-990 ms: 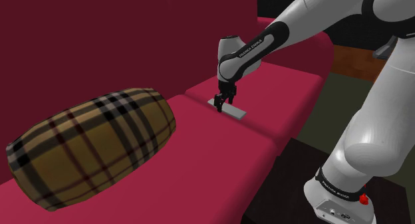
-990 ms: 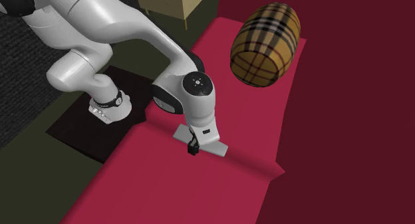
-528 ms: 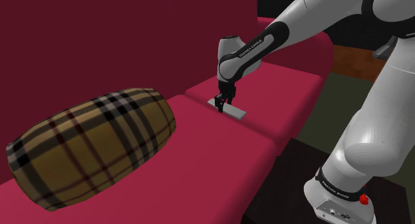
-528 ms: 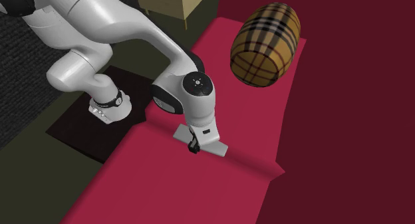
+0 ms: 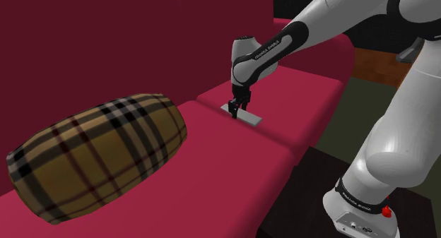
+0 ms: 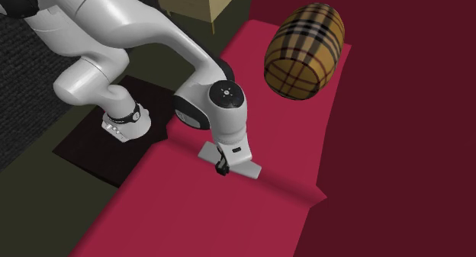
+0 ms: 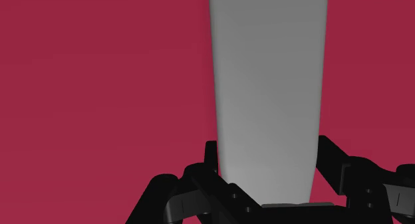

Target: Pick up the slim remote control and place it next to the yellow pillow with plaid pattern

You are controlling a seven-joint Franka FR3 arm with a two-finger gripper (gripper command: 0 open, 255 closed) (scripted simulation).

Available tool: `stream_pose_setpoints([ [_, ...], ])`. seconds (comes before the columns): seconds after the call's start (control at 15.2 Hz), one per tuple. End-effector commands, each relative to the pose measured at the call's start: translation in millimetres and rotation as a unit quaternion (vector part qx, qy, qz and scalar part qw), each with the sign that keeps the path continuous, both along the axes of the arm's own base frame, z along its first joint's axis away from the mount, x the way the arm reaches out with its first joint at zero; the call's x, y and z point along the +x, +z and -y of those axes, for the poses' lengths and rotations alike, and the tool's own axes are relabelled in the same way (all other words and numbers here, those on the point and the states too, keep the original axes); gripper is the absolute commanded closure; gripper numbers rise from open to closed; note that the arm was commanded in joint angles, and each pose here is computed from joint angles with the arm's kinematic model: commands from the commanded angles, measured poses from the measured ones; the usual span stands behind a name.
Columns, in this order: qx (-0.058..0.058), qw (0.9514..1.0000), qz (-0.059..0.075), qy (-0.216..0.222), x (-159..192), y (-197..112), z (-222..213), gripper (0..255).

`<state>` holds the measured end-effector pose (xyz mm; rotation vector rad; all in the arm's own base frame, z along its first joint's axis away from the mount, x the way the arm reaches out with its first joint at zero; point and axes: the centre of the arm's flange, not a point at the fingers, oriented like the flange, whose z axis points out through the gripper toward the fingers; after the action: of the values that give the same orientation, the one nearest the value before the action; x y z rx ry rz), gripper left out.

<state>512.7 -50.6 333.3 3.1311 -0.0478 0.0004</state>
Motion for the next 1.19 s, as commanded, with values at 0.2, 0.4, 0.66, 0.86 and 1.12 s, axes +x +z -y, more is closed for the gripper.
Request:
stream_pose_setpoints([
  [0.2, 0.0, 1.0, 0.0, 0.0, 0.4, 25.9, 0.3, 255],
  [0.4, 0.0, 1.0, 0.0, 0.0, 0.4, 41.7, 0.3, 255],
  [0.66, 0.0, 1.0, 0.0, 0.0, 0.4, 62.8, 0.3, 255],
  [0.86, 0.0, 1.0, 0.0, 0.0, 0.4, 78.7, 0.3, 255],
  [1.12, 0.0, 1.0, 0.0, 0.0, 0.4, 99.8, 0.3, 255],
])
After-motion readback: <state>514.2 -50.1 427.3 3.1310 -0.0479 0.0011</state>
